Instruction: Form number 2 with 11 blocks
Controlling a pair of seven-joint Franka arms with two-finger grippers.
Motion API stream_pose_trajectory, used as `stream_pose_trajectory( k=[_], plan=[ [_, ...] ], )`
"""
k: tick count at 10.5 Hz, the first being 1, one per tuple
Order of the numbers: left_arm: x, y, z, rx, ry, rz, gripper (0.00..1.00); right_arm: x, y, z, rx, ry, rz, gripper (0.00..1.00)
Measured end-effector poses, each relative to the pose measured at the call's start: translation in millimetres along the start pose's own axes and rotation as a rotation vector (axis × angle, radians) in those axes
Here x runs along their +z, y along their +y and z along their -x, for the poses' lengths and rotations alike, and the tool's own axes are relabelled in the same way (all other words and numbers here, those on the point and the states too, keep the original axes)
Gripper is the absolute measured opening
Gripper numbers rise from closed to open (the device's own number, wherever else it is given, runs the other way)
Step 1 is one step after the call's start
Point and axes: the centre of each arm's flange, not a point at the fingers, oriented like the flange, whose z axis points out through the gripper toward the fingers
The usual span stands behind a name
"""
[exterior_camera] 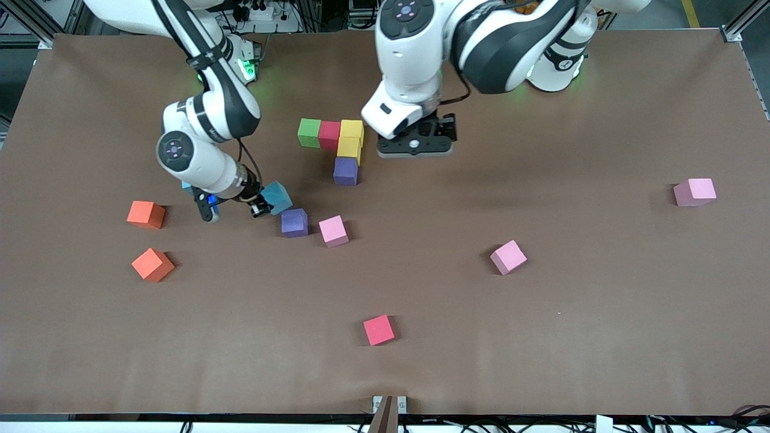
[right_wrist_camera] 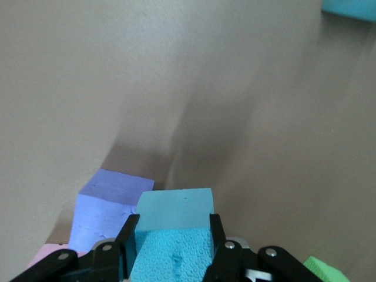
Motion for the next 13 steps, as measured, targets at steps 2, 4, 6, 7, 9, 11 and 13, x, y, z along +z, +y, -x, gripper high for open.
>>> stream_pose_trajectory(
  k=[2, 4, 6, 7, 9, 11, 13],
  plan=[
    [-14.8, -38.4, -10.6, 0.057, 0.019, -0.013, 1.00, 6.3, 3.0, 12.7, 0.067, 0.002, 0.009, 0.52],
    [-40.4, -74.5, -12.8, 0.053, 0.038, -0.028, 1.00, 12.7, 10.7, 22.0, 0.106, 0.004, 0.023, 0.52],
    [-64.0, -102.5, -13.2, 0.019, 0.040, 0.004, 1.00, 17.9, 27.6, 19.3, 0.197, 0.017, 0.011, 0.52],
    [-75.5, -121.3, -13.5, 0.031, 0.039, 0.006, 1.00, 20.6, 33.5, 20.0, 0.254, 0.022, -0.012, 0.52],
    [-98.8, -157.8, -7.2, 0.037, 0.032, -0.012, 1.00, 29.7, 40.9, 31.1, 0.312, 0.023, -0.038, 0.52],
    [-111.6, -187.8, -8.0, 0.024, 0.023, 0.009, 1.00, 33.6, 43.5, 45.7, 0.345, 0.022, -0.036, 0.52],
    [-113.5, -196.9, -10.9, 0.016, 0.024, 0.015, 1.00, 37.6, 46.0, 63.7, 0.353, 0.024, -0.029, 0.52]
  ],
)
